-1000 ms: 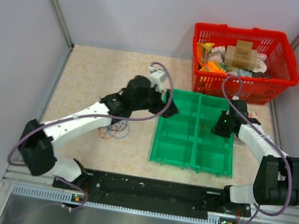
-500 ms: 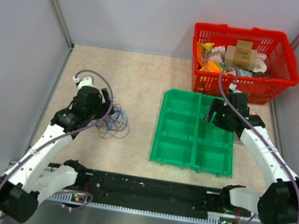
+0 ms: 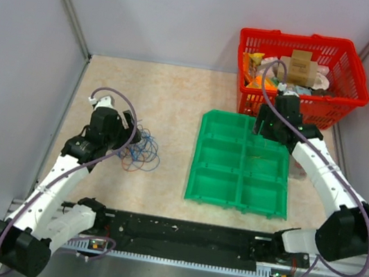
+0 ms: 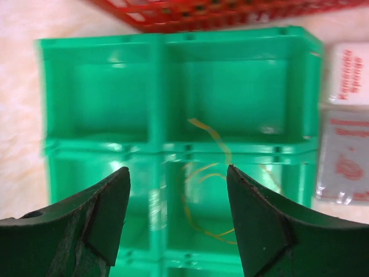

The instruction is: Untangle the cables

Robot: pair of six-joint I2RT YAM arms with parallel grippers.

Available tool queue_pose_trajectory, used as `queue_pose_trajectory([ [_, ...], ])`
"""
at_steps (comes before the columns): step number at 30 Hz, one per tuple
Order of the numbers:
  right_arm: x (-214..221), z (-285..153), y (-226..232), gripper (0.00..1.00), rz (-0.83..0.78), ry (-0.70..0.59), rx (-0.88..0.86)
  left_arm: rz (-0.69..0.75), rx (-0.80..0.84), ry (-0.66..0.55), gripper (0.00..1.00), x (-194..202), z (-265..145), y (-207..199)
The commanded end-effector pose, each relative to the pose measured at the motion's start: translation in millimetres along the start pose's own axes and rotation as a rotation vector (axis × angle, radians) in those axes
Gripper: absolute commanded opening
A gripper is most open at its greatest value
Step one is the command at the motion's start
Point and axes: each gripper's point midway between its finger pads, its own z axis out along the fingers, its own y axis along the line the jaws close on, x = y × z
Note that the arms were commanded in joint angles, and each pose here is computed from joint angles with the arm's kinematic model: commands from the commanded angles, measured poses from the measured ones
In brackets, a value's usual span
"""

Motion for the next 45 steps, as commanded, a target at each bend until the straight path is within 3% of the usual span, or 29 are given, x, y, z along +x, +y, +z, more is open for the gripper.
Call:
queue_pose_trajectory([
  [1,13.7,22.5,-45.7,0.67,-0.042,0.053,0.137,-0.003,0.155,-0.015,0.85,-0.7,-5.2,-24.3],
  [5,27.2,41.0,-54.2,0.61,-0.053,0.094,0.167,-0.002,0.189,-0.007,0.85,-3.2,-5.6,-33.1],
  [11,34.5,66.9,-52.2,0.43,-0.056,0.120,0.161,0.025,0.240,0.008,0.86,-6.2,-10.6,-44.4],
  [14,33.1,71.3,-56.9,0.24,-0.054,0.110,0.195,0.033,0.246,-0.004,0.86,-8.4,-15.7,-44.5],
  [16,32.8,66.9,-57.5,0.00,-0.048,0.103,0.210,0.035,0.249,-0.014,0.86,-8.8,-18.0,-43.5],
  [21,55.4,38.7,-46.7,0.00,-0.054,0.124,0.214,0.024,0.257,-0.022,0.85,-7.6,-18.0,-43.5],
  [27,106.2,23.4,-24.1,0.00,0.066,0.256,0.050,0.016,0.287,0.004,0.84,-3.4,-12.9,-50.2],
  [31,118.4,37.9,-29.3,0.00,0.059,0.347,0.030,0.017,0.290,0.031,0.84,1.8,-9.8,-51.1],
  [40,108.5,65.0,-27.5,0.00,-0.056,0.404,0.041,0.025,0.262,0.028,0.86,3.7,-14.1,-42.9],
  [43,92.5,45.6,-25.8,0.31,-0.119,0.339,0.077,0.036,0.217,0.003,0.90,0.0,-12.5,-34.6],
  [45,88.4,27.3,-24.5,0.39,-0.127,0.341,0.076,0.050,0.152,-0.014,0.94,-3.9,-5.7,-24.1],
])
